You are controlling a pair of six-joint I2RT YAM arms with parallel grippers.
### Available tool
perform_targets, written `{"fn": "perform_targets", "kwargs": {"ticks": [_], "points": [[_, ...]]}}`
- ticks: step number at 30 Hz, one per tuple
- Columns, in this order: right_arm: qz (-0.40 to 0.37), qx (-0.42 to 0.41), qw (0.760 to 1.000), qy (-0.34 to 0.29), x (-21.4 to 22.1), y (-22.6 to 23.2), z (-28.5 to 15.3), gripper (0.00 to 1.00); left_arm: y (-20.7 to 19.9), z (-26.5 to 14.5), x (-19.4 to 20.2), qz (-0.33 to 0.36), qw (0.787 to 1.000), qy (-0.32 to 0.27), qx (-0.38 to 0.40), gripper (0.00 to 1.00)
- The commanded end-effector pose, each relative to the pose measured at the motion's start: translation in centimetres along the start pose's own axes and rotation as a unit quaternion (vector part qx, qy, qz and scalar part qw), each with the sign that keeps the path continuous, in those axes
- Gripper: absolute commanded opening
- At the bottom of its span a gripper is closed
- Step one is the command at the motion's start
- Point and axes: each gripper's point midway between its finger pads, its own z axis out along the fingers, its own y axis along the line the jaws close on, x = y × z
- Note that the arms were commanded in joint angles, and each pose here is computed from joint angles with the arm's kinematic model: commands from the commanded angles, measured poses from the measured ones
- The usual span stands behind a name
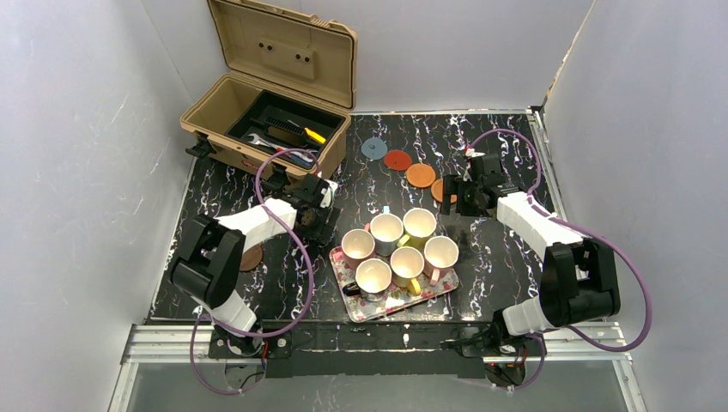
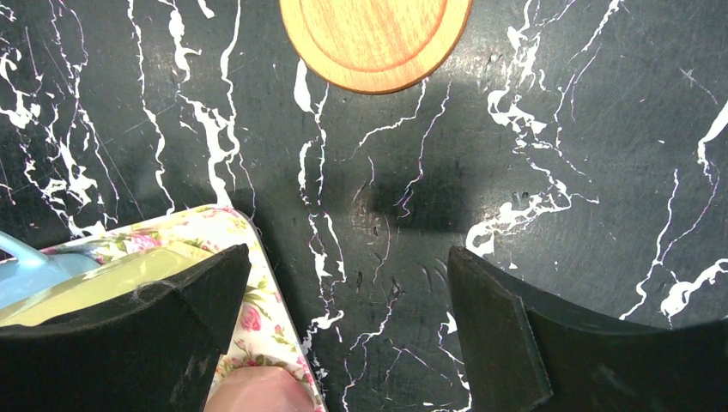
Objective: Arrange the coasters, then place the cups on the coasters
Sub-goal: Move the coaster to the center of the board.
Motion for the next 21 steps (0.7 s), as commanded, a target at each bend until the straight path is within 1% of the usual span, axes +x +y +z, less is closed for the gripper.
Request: {"fn": "perform_targets", "kwargs": {"ticks": [1,6,10,16,21], "points": [[-0.003,-0.002,1.0,-0.021,-0.5,0.0,-0.6,0.93,0.7,0.6,0.6,-0.015,1.0,0.025,-0.004,0.7],[-0.002,-0.004,1.0,-0.021,-0.5,0.0,-0.6,0.93,-0.3,0.5,-0.1,-0.009,0.999,0.022,0.022,0.7],[-0.002,-0.005,1.0,-0.025,-1.0,0.2,-1.0,0.93,-1.4,-0.4,-2.0,-0.014,0.999,-0.011,0.04,0.69],[-0.01,-0.005,0.999,-0.046,-2.8,0.4,-2.5,0.94,-2.0,-4.9,-6.9,-0.016,0.994,-0.092,0.051,0.73],[-0.012,-0.012,0.998,-0.055,-3.8,0.9,-3.1,0.94,-2.0,-8.7,-8.8,-0.006,0.99,-0.124,0.063,0.74]]}}
